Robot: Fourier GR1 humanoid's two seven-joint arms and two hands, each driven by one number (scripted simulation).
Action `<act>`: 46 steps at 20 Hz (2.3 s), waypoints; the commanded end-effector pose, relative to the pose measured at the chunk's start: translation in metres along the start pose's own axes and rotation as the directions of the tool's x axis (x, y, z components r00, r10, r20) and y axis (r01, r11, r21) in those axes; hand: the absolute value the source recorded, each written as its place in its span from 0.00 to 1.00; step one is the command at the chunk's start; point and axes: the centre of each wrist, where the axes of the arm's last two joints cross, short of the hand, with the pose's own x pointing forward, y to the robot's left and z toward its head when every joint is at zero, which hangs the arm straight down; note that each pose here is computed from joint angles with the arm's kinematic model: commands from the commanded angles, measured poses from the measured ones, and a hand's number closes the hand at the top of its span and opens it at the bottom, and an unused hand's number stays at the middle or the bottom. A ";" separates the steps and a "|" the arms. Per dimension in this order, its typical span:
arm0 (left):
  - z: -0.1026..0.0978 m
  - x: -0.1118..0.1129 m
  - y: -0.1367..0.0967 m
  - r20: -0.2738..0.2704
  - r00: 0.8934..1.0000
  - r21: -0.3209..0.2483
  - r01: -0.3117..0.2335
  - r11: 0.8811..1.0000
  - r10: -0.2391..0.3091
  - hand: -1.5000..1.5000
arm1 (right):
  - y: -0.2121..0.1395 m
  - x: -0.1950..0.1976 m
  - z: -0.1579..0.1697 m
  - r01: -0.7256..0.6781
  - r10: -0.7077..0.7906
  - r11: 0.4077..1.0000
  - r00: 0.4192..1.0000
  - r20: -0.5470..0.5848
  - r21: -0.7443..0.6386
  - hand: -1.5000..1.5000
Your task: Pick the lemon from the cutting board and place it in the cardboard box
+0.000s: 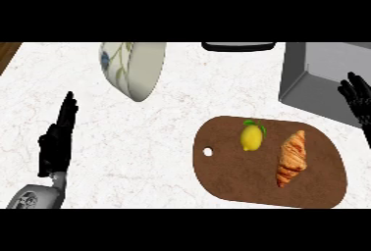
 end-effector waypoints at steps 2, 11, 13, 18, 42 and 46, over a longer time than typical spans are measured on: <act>-0.017 0.027 0.001 0.114 0.993 -0.136 0.041 0.990 -0.026 0.50 | -0.001 0.035 -0.013 -0.066 0.065 0.975 0.998 -0.009 -0.213 0.00; -0.026 0.063 0.007 0.265 0.964 -0.386 0.110 0.916 -0.004 0.50 | -0.024 0.089 0.018 -0.504 0.400 0.767 0.859 -0.320 -0.397 0.00; -0.020 0.055 0.008 0.276 0.961 -0.412 0.107 0.905 0.012 0.50 | -0.009 0.097 0.032 -0.572 0.477 0.745 0.816 -0.326 -0.343 0.00; -0.024 0.055 -0.009 0.287 0.958 -0.427 0.110 0.898 0.019 0.50 | 0.019 0.118 0.026 -0.728 0.665 0.671 0.675 -0.319 -0.141 0.00; -0.029 0.059 -0.010 0.303 0.952 -0.475 0.118 0.872 0.036 0.50 | 0.137 0.124 -0.066 -0.674 0.853 0.481 0.210 -0.478 0.561 0.00; -0.026 0.058 -0.004 0.305 0.952 -0.459 0.111 0.881 0.039 0.50 | 0.163 0.116 -0.075 -0.630 0.846 0.501 0.212 -0.489 0.593 0.00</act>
